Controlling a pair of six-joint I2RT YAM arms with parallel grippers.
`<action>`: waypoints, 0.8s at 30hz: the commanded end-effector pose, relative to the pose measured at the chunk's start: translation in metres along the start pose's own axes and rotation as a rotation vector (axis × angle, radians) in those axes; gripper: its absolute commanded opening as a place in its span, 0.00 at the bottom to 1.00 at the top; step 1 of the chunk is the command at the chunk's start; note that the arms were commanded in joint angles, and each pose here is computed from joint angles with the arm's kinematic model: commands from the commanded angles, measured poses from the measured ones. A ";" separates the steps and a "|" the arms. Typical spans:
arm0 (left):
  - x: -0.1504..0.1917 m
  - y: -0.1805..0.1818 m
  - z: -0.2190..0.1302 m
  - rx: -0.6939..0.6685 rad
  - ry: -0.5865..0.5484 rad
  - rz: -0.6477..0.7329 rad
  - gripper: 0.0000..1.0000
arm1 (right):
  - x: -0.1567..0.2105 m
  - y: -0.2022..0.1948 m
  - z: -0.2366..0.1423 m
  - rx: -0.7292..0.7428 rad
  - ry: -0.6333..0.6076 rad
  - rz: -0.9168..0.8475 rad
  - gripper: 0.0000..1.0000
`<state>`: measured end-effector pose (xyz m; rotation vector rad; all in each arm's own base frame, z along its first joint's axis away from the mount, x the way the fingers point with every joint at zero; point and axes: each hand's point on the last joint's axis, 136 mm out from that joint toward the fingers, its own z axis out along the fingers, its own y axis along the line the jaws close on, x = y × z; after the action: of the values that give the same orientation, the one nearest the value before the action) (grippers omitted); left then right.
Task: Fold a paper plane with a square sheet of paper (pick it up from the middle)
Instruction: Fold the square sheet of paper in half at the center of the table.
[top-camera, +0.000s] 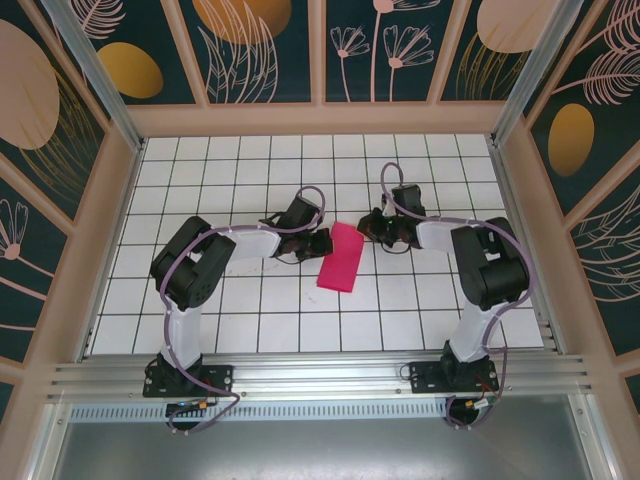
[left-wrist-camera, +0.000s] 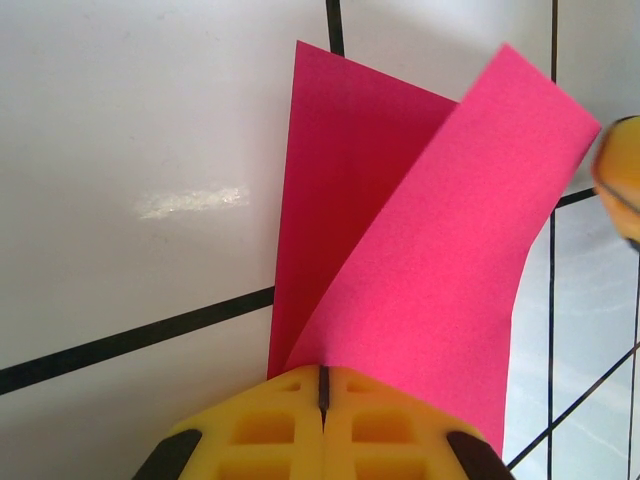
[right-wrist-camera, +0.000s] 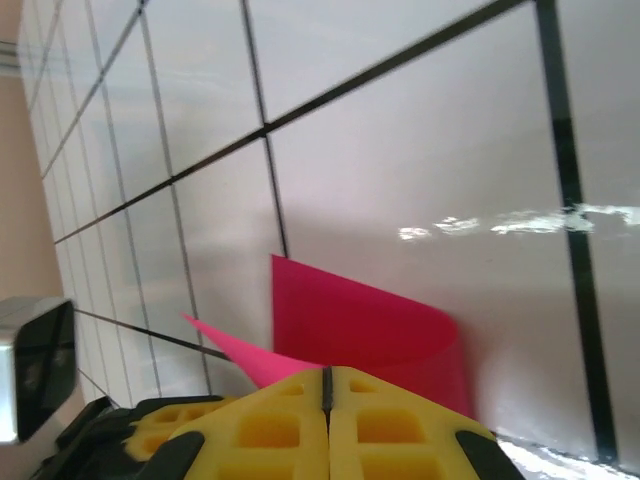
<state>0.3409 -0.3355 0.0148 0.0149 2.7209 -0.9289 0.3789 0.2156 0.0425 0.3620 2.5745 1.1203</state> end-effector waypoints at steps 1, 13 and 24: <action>0.024 0.033 0.007 -0.123 0.074 -0.020 0.00 | 0.010 -0.031 0.012 0.090 0.049 0.050 0.08; 0.027 0.037 0.006 -0.131 0.074 -0.022 0.00 | -0.012 0.012 -0.007 -0.019 0.015 0.020 0.09; 0.025 0.035 0.005 -0.124 0.072 -0.018 0.00 | -0.017 -0.003 0.005 0.016 0.023 0.078 0.09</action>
<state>0.3414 -0.3353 0.0148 0.0142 2.7200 -0.9257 0.3939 0.2140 0.0501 0.4077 2.5855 1.1514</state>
